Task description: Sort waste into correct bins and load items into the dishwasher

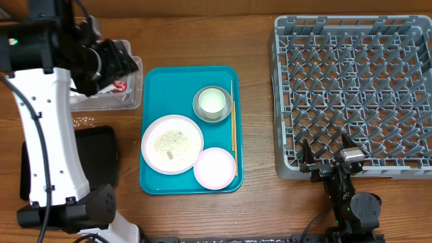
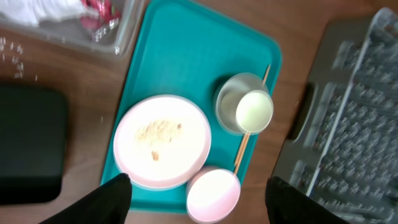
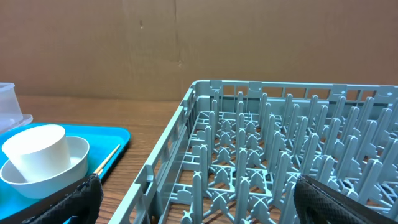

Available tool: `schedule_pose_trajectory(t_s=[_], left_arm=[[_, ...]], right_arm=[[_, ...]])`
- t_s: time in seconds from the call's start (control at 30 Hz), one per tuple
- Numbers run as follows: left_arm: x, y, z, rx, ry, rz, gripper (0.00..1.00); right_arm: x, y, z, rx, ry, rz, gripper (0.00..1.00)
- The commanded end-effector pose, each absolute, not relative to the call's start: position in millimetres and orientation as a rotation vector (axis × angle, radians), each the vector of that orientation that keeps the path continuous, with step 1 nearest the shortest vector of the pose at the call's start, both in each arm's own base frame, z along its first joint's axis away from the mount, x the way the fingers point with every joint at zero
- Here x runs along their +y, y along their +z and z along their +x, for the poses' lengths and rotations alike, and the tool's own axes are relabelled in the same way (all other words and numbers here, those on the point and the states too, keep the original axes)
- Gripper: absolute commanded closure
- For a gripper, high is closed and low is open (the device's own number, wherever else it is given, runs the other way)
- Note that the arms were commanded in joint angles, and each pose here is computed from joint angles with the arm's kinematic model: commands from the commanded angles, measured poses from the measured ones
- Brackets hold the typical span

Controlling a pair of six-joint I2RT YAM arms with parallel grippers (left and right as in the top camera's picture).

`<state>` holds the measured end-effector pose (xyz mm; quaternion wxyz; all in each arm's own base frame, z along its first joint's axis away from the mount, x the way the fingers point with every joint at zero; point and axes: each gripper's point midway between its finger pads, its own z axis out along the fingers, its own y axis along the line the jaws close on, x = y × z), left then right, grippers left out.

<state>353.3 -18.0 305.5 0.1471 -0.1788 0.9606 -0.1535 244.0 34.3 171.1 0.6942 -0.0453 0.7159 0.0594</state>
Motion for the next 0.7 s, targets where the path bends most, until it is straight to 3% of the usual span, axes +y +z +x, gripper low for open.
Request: schedule_pose_trajectory(t_s=[0.0,0.33,0.67], left_arm=[[-31,308,345,2.780,-0.379,-0.405,0.35],[-73,302,280,2.853,-0.311,-0.224,0.25],[-71,272,250,2.903,-0.281,-0.295,0.25]], right_arm=[[32,170,244,1.593,0.122,-0.092,0.00],[32,170,244,1.593,0.122,-0.092,0.00],[32,170,244,1.593,0.123,-0.093,0.00]])
